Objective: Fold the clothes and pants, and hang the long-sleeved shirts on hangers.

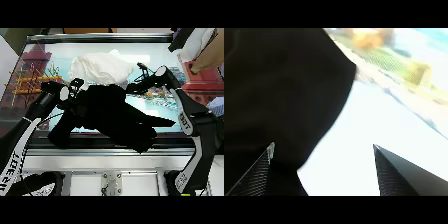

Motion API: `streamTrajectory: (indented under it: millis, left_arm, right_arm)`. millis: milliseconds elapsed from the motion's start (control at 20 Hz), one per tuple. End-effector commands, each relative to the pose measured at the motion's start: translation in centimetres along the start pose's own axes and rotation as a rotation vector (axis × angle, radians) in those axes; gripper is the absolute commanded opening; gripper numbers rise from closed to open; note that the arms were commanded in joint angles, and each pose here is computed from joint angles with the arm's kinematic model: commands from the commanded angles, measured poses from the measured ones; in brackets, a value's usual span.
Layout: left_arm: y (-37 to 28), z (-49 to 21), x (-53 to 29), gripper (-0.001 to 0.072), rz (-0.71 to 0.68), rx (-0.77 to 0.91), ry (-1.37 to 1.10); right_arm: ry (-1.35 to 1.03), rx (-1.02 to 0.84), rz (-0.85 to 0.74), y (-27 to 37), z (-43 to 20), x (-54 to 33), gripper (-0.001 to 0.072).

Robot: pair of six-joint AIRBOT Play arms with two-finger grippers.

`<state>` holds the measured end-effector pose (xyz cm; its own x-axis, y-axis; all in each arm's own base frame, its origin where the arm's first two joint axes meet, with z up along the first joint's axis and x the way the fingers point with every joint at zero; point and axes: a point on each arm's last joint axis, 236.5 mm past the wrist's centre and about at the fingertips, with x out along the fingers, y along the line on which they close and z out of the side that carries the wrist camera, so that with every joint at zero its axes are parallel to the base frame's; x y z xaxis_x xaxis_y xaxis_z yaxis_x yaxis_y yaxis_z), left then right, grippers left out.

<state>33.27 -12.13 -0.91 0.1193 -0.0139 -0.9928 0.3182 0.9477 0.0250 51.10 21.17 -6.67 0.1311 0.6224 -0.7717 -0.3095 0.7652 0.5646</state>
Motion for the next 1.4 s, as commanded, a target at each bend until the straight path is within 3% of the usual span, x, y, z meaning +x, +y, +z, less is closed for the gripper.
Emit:
streamTrajectory:
  millis: [0,150,200,250,300,350,400,500,600,650,800,1000,1150,1350]
  left_arm:
    - [0.0,0.1,0.0,0.0016,-0.001,-0.002,-0.002]
    - [0.0,0.1,0.0,0.0016,-0.001,-0.002,-0.005]
    - [0.0,0.1,0.0,0.0016,-0.001,-0.002,-0.005]
    - [0.0,0.1,0.0,0.0016,-0.001,-0.002,-0.004]
    - [0.0,0.1,0.0,0.0016,-0.001,-0.002,-0.003]
    - [0.1,0.1,0.0,0.0016,0.004,-0.002,-0.003]
    - [0.6,0.2,-0.2,0.0016,0.024,0.003,-0.007]
    - [4.7,1.6,-3.8,0.0016,0.194,0.019,-0.065]
    - [9.1,4.7,-12.1,0.0016,0.365,-0.009,-0.259]
    - [10.1,6.0,-17.1,0.0016,0.387,-0.046,-0.391]
    - [9.4,6.7,-33.9,0.0016,0.292,-0.159,-0.850]
    - [4.5,1.6,-49.4,0.0016,0.069,-0.119,-1.312]
    - [3.7,-1.9,-52.7,0.0016,0.037,-0.090,-1.435]
    - [4.7,-1.5,-48.8,0.0016,0.044,-0.154,-1.362]
  right_arm:
    - [0.060,-0.029,0.038,1.6,-0.8,4.7,0.0691]
    - [0.035,-0.053,0.031,2.7,-0.3,6.0,0.0685]
    - [0.013,-0.055,0.028,2.9,0.2,6.1,0.0597]
    - [-0.005,-0.055,0.026,3.0,0.7,6.0,0.0391]
    - [-0.016,-0.060,0.024,3.0,1.1,5.8,0.0101]
    - [-0.027,-0.065,0.025,3.2,1.5,5.1,0.0026]
    - [-0.047,-0.080,0.024,3.6,2.3,3.5,0.0026]
    - [-0.127,-0.149,-0.024,4.7,4.8,-2.7,0.0026]
    - [-0.271,-0.239,-0.096,6.8,7.6,-12.5,0.0025]
    - [-0.355,-0.288,-0.118,8.8,8.4,-17.8,0.0025]
    - [-0.617,-0.407,-0.191,15.9,6.9,-33.3,0.0026]
    - [-0.863,-0.569,-0.288,25.1,0.3,-45.8,0.0026]
    - [-0.976,-0.600,-0.407,27.5,-4.0,-51.1,0.0026]
    - [-0.999,-0.431,-0.575,24.3,-6.6,-54.1,0.0025]
